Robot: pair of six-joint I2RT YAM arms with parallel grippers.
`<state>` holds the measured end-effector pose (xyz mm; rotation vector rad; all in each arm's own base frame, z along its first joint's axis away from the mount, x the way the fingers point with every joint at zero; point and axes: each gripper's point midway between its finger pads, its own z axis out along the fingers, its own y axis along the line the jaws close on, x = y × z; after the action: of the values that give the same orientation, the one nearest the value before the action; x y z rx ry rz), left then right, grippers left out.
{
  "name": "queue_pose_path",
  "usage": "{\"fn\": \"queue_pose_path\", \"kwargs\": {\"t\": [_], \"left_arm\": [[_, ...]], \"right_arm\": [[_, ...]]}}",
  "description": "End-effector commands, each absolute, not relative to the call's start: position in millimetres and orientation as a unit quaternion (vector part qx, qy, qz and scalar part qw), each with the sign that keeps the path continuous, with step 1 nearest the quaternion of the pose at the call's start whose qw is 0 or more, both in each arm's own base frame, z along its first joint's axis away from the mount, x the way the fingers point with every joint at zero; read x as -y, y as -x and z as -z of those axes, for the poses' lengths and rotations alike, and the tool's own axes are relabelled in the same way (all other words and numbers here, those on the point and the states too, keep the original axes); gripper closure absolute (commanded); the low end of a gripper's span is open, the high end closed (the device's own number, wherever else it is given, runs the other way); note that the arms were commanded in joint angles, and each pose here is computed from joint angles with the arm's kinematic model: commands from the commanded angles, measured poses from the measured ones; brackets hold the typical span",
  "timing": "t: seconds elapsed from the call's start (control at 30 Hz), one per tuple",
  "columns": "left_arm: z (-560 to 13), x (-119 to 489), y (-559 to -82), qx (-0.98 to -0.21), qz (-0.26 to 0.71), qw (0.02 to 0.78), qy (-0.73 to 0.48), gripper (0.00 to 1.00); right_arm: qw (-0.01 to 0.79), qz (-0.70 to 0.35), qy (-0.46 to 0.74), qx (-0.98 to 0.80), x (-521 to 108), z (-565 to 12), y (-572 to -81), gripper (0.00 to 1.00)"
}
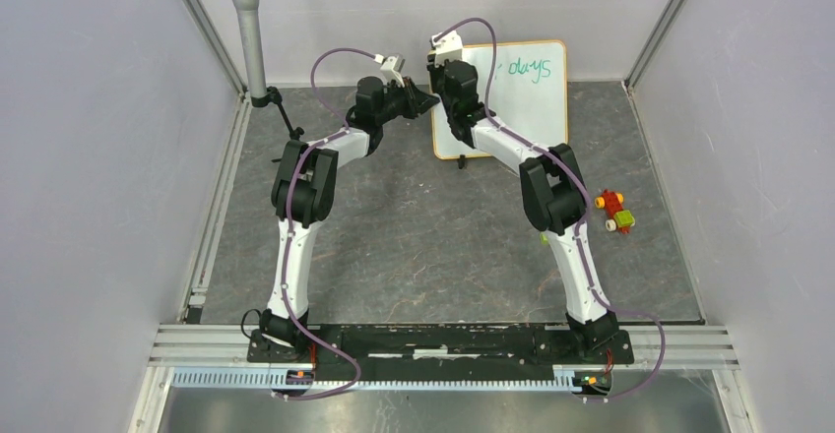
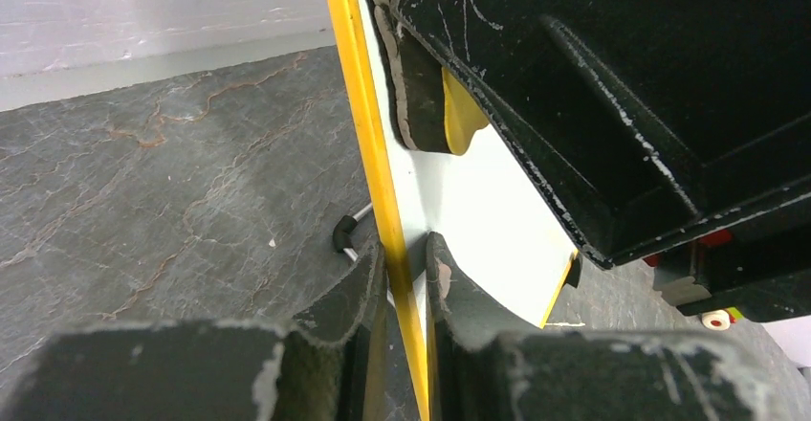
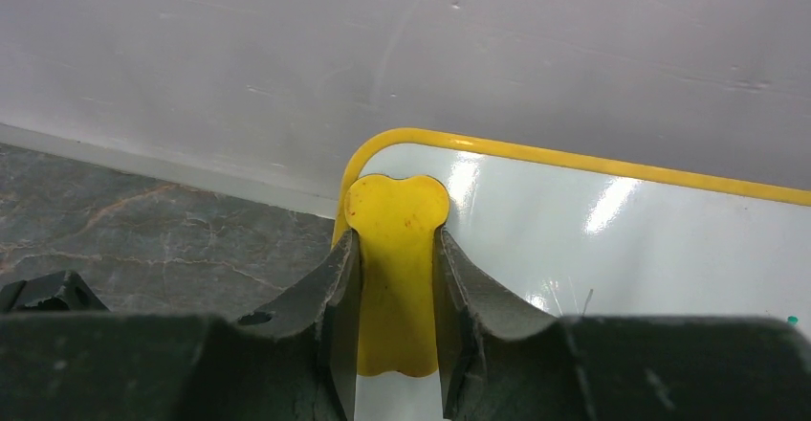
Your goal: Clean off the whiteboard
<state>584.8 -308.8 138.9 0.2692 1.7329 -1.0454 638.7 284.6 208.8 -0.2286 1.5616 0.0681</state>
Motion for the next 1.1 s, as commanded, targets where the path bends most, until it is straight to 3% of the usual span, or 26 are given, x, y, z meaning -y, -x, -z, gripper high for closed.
{"fn": "queue_pose_path", "kwargs": {"t": [0.0,0.33,0.8,1.07], "left_arm": [[-151.3,300.7,-589.8,-0.717,0.390,0.561,-0.138,0.98],[-152.4,298.0,-589.7,-0.719,0.381,0.565,-0.138,0.98],[-160.5,299.3,-582.7,-0.709,0.351,0.591,-0.159,0.98],[-160.9,299.8,-580.4,-0.709,0.348,0.592,-0.159,0.98]], "right_arm": [[0.714,0.006,0.077,-0.696,-255.2,-222.6,-646.7,0.68],[0.695,0.085,0.018,-0.714,-177.8,-221.0,-644.9,0.70],[0.727,-0.025,0.131,-0.674,-285.7,-234.7,-635.6,0.69],[0.757,-0.037,0.100,-0.645,-293.3,-239.8,-655.2,0.67]]}}
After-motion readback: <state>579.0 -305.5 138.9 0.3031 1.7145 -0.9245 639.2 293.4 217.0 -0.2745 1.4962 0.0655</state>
